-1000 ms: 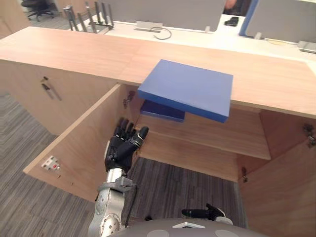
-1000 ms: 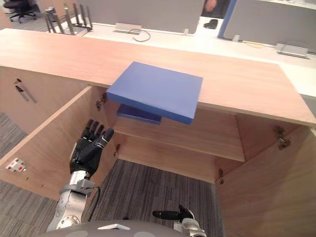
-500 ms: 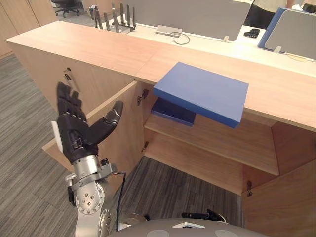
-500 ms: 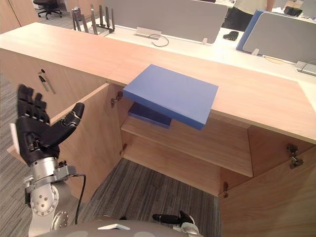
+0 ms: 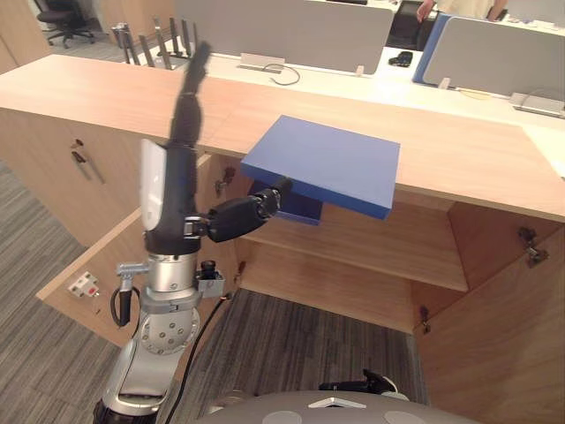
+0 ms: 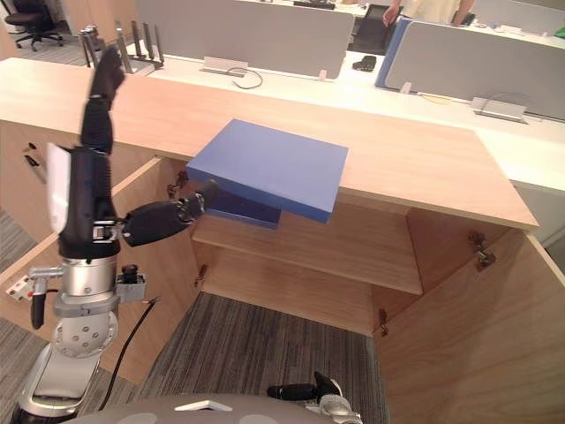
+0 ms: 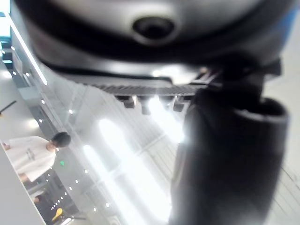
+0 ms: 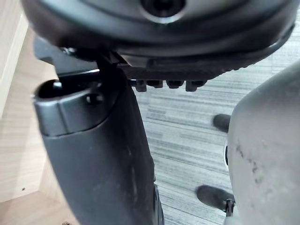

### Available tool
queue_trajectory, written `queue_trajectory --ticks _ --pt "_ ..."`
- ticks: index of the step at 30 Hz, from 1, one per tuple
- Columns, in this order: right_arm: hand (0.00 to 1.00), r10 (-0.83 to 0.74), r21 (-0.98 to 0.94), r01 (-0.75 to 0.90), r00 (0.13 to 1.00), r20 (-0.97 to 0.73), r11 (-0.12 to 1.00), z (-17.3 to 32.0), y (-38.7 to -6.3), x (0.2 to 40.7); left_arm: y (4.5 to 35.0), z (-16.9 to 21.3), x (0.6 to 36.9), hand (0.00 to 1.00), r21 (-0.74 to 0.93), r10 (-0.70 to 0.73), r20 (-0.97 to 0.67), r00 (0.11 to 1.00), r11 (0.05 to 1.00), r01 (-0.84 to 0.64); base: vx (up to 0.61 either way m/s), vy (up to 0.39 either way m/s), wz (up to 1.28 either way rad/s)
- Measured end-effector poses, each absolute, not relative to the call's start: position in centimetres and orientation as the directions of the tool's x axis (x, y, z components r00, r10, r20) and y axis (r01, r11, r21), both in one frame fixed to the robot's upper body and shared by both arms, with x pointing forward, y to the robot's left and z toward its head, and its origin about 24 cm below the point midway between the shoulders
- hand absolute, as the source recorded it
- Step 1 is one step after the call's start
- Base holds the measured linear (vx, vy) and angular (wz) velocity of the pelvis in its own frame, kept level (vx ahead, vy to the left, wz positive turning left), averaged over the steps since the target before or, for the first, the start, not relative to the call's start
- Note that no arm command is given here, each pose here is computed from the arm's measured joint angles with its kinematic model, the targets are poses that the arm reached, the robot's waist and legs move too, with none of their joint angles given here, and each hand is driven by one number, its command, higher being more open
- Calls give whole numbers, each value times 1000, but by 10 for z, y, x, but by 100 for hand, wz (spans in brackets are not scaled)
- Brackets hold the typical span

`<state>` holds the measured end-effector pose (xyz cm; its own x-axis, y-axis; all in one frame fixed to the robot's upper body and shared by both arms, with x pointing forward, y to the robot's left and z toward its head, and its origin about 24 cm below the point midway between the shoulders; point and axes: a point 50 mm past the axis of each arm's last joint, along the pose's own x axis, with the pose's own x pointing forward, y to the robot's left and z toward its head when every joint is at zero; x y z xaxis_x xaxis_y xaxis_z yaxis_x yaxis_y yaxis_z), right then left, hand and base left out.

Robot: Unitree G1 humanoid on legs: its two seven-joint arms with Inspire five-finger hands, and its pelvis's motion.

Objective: Walk over to the cabinet, pick up the folder, carry it to the office cabinet, place the folder inside the office cabinet, then close the office cabinet door

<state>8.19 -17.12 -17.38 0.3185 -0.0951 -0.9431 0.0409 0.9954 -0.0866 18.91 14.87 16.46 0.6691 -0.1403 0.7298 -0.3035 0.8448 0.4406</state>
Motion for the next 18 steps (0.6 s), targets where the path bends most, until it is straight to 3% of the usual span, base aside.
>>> queue_trajectory --ticks 13,18 --pt "100 -81 -85 3 338 -938 996 -172 -171 88 152 148 224 100 641 -282 639 716 709 -293 17 32 -17" --pt "100 -80 -82 7 351 -933 997 -172 -172 89 163 129 238 100 755 -318 549 773 585 -296 16 20 -15"
